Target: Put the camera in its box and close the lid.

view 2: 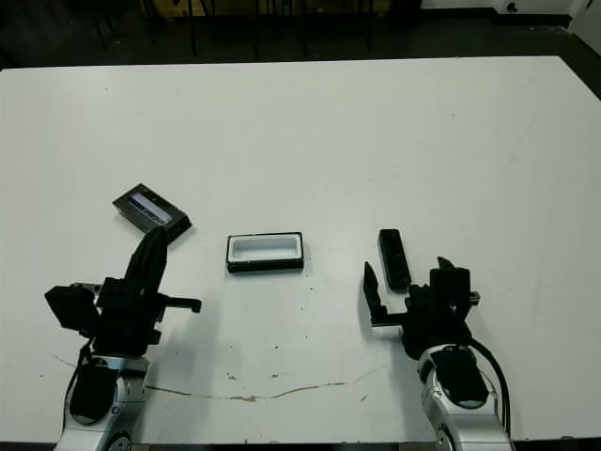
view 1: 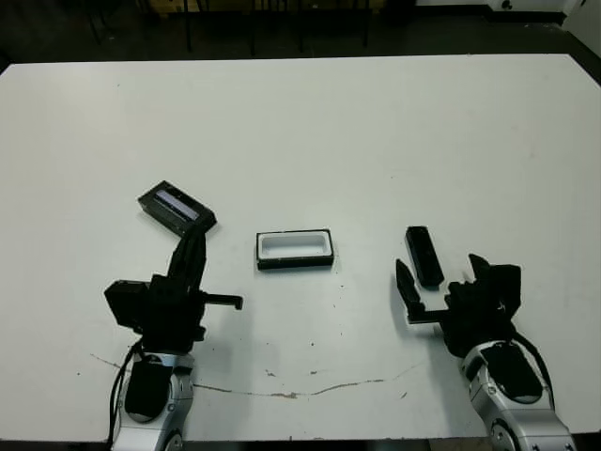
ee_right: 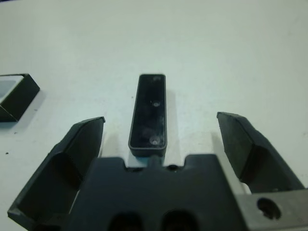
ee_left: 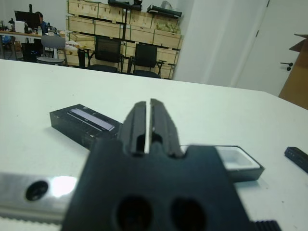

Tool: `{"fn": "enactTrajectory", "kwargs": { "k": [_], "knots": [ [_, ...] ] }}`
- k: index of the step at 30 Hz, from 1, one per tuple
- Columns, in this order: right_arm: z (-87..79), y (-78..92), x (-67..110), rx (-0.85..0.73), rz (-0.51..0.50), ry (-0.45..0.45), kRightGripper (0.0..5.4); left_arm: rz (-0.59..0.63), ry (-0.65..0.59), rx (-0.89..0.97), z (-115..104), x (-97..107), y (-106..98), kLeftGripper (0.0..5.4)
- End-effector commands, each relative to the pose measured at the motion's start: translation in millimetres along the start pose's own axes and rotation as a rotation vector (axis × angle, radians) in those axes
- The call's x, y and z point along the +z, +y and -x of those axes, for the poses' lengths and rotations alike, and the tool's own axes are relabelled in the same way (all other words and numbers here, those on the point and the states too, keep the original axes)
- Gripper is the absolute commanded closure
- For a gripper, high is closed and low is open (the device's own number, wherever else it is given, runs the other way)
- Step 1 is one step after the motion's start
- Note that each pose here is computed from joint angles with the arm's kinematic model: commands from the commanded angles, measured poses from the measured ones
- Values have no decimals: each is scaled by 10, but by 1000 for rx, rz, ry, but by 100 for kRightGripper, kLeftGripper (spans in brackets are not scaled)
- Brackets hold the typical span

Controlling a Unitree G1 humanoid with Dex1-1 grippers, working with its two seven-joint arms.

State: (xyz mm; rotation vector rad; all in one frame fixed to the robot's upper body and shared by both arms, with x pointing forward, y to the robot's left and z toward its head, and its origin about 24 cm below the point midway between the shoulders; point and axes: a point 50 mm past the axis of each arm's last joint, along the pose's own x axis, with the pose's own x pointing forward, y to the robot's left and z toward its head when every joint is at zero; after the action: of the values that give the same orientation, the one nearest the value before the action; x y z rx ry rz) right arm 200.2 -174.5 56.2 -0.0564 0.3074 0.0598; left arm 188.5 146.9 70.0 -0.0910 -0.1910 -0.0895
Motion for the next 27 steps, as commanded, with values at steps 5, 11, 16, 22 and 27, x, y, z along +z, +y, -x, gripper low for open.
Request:
{"fn": "enactTrajectory", "kwargs": {
  "k": [5, 11, 16, 22, 27],
  "knots": [
    [-42, 16, -85, -9, -71, 103, 1, -10, 76, 21, 140, -113, 50, 540],
    [-46, 72, -134, -8, -135, 152, 27, -8, 88, 23, 146, -111, 37, 540],
    [-46, 125, -170, 20, -182, 167, 109, -18, 91, 25, 143, -110, 25, 540],
    [-31, 158, -156, 15, -191, 167, 218, 1, 87, 27, 141, -108, 30, 540],
    [-7, 146, -143, 11, -152, 156, 308, 14, 86, 26, 139, -112, 33, 540]
  ]
}}
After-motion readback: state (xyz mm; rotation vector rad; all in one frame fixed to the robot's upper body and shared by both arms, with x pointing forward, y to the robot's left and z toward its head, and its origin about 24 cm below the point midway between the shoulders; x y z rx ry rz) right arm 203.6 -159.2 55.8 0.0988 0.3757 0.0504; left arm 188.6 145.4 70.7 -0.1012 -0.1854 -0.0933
